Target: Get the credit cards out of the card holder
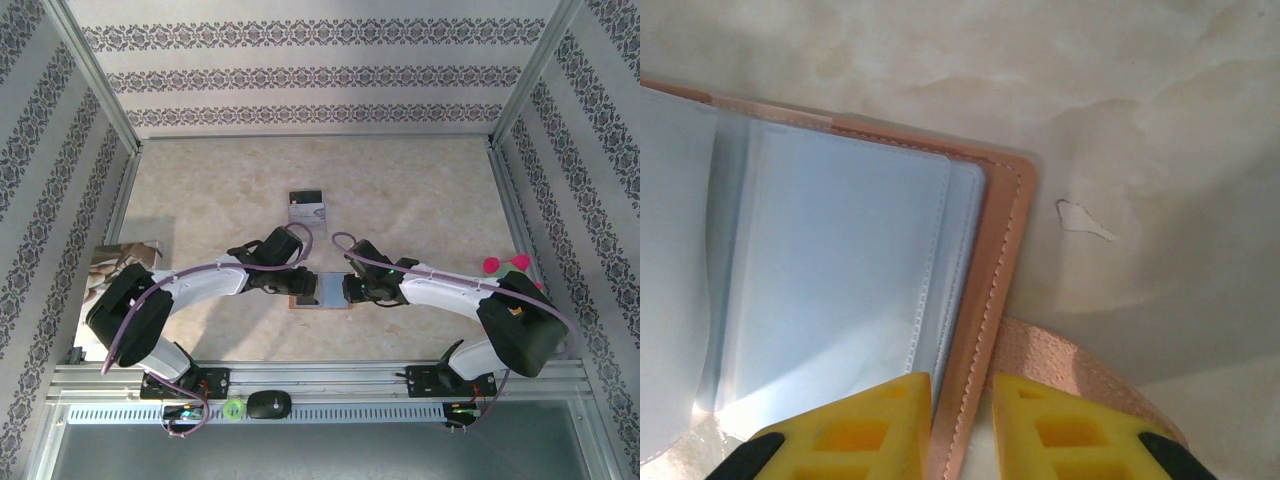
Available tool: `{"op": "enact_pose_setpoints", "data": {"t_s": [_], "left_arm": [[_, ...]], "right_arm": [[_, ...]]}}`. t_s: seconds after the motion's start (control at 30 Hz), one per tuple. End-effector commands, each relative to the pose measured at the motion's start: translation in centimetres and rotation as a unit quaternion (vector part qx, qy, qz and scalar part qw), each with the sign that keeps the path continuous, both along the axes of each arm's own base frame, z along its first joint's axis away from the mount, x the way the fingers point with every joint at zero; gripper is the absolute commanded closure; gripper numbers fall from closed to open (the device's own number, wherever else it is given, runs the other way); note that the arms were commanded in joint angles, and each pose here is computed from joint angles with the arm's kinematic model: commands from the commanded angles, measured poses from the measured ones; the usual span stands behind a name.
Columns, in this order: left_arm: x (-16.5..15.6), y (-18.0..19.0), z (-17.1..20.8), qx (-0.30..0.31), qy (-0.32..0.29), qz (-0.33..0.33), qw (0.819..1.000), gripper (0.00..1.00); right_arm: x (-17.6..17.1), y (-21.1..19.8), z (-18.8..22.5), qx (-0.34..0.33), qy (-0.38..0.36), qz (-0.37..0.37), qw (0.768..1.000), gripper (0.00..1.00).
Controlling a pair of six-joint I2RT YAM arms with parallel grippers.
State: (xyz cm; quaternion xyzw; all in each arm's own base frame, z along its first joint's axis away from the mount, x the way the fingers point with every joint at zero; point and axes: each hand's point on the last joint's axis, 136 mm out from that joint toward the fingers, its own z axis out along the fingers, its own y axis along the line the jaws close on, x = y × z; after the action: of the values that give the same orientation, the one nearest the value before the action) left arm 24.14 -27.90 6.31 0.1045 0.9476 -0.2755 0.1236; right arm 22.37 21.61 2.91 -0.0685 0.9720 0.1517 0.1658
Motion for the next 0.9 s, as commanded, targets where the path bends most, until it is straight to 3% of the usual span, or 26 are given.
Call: {"op": "enact_pose_setpoints", "data": {"t_s": [0.0,0.17,0.4,0.67,0.87], "left_arm": [[-0.7,-2.2,0.0,-0.013,0.023,-0.027,0.999,0.71],[-1.5,-5.2,-1.1,-0.022,0.053,-0.072,0.996,0.72],[-1.8,-6.5,-2.7,-0.028,0.091,-0.091,0.991,0.74],[0.8,-5.4,2.4,-0.054,-0.019,-0.051,0.997,0.64],[2.1,-0.5,3.4,-0.023,-0.076,0.012,0.997,0.62]], "right_arm": [[0.7,-1.0,0.9,0.000,-0.028,-0.021,0.999,0.76],[1.1,-2.0,2.9,0.020,-0.053,-0.034,0.998,0.77],[1.5,-2.4,5.3,0.048,-0.086,-0.042,0.994,0.78],[1.9,-0.5,7.0,0.095,-0.094,-0.018,0.991,0.76],[1.5,3.7,7.5,0.150,-0.065,0.042,0.986,0.76]]}}
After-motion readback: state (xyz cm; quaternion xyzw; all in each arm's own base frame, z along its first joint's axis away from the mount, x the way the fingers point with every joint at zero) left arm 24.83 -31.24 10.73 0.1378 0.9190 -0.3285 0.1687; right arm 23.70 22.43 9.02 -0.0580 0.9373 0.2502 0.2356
